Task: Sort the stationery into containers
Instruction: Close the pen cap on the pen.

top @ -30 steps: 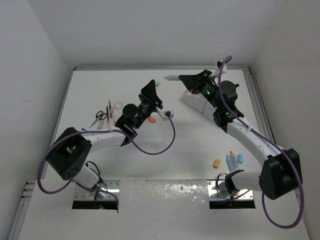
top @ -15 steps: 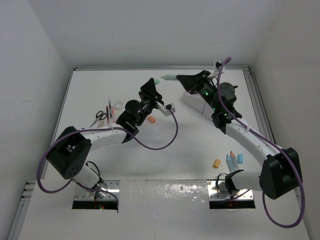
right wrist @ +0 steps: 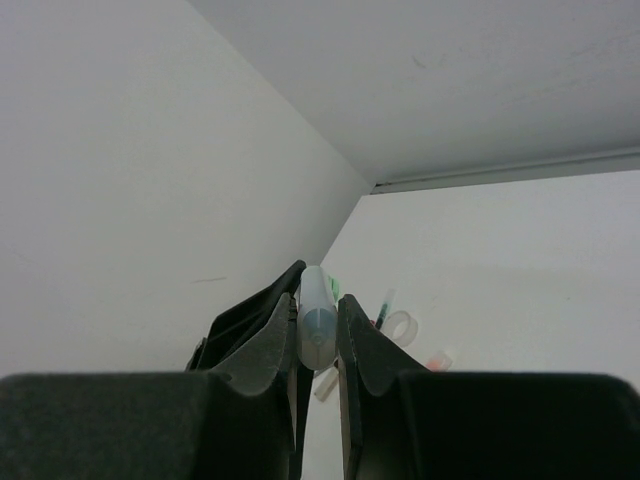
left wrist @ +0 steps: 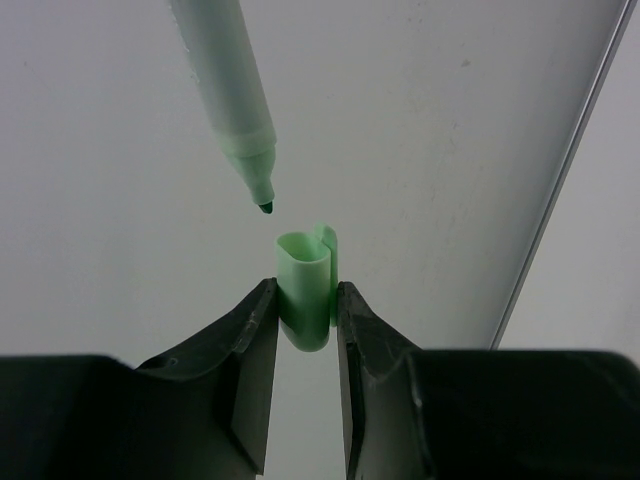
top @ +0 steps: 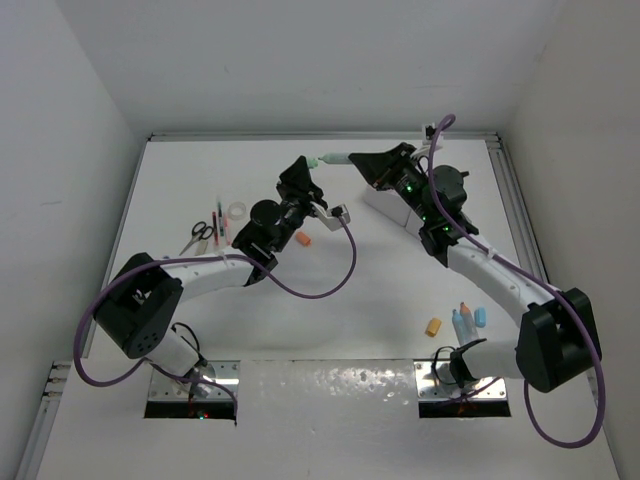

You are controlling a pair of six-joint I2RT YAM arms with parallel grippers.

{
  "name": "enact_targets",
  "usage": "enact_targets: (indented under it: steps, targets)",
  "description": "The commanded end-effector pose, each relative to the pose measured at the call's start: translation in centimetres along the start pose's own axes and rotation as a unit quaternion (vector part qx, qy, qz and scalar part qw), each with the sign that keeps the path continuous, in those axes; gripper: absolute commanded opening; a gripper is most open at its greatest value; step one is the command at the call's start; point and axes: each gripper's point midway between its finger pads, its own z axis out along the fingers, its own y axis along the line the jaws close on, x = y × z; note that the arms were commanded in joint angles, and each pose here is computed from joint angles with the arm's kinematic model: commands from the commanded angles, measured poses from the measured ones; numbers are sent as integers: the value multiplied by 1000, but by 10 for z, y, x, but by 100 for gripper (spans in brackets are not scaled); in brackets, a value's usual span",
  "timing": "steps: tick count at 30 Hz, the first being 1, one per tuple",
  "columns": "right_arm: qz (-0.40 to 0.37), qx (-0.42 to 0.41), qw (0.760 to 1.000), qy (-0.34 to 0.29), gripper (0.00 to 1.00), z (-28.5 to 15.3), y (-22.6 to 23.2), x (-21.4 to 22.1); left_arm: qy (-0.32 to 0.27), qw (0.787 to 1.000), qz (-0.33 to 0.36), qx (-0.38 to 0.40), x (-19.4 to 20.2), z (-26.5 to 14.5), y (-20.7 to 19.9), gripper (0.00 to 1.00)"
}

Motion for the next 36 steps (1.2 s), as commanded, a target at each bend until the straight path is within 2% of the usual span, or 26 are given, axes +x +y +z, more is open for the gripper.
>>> enact_targets:
  steps: [1,22,36]
  targets:
    - [-3,-22,1000,-19,0,0,13,-7,1,999,-23,-38,0,3,23,0]
    - [-1,-17,1000,-5,0,8,6,3,-11,998,-35,-46,-6,6,25,0]
    - [1,-31,999,5,0,18,10,13,-49,996,-64,-46,-21,10,24,0]
